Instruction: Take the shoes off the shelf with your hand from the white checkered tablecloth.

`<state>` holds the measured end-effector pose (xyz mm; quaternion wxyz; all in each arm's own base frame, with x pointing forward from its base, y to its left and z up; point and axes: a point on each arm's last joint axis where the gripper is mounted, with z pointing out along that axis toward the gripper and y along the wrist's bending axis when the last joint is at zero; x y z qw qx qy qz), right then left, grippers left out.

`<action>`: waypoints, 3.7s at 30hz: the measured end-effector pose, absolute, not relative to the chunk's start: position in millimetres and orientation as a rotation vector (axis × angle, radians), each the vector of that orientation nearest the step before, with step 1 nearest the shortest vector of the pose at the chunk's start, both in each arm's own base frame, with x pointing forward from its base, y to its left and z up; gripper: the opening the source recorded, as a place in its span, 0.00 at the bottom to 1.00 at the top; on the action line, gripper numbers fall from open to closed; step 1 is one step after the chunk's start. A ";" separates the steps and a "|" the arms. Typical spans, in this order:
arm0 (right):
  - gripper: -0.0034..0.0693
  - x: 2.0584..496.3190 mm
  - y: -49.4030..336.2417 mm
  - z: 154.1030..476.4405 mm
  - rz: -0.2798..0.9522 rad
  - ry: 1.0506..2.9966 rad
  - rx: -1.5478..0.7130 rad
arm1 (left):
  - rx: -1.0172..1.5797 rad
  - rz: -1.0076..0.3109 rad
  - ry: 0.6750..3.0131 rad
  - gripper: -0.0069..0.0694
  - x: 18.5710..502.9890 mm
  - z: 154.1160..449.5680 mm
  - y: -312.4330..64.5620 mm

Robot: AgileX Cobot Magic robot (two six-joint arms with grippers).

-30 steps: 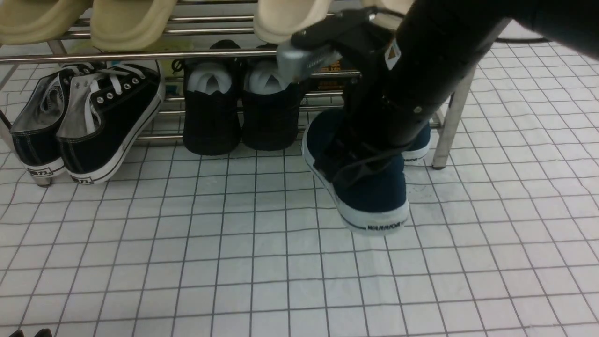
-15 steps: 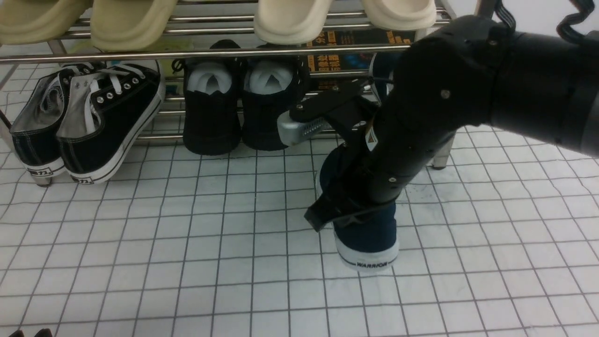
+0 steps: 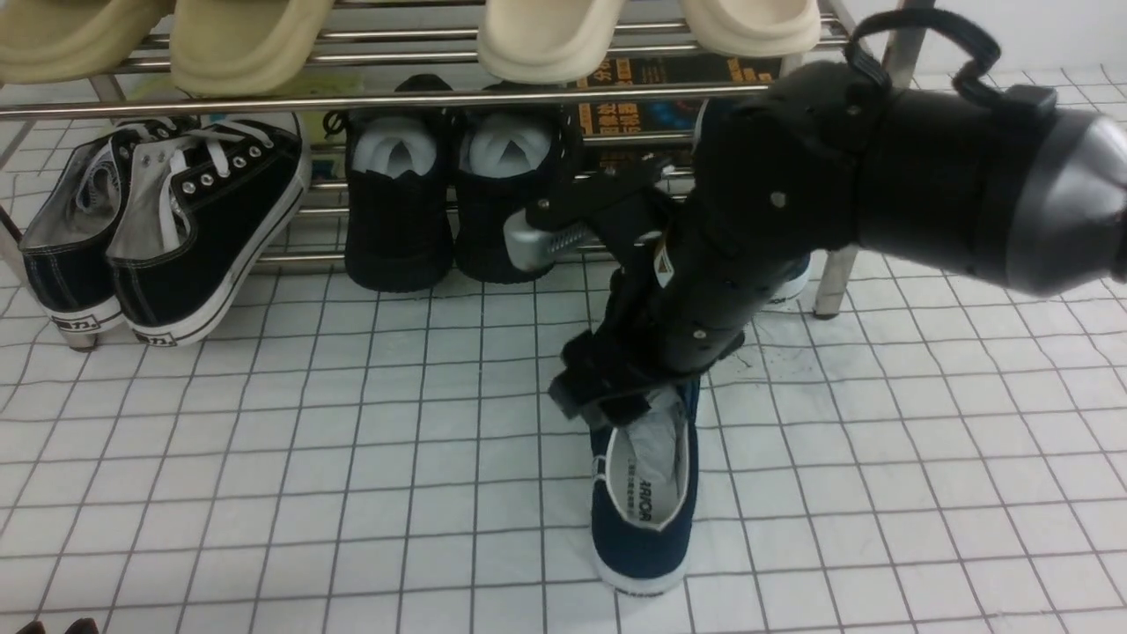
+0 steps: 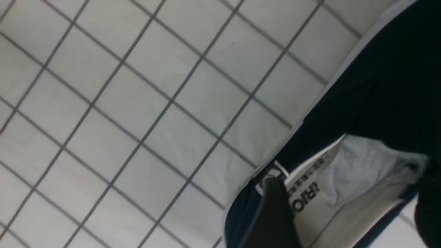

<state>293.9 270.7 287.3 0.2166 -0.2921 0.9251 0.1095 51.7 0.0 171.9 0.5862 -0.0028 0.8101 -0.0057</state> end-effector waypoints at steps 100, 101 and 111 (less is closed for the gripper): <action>0.18 191.3 133.5 365.0 0.318 2.646 -0.591 | -0.007 -0.013 1.889 0.40 51.7 171.9 0.0; 0.11 174.4 122.1 376.6 0.334 2.598 -0.584 | -0.007 -0.013 1.889 0.40 51.7 171.9 0.0; 0.03 65.3 47.6 348.2 0.531 1.927 -0.441 | -0.007 -0.013 1.889 0.40 51.7 171.9 0.0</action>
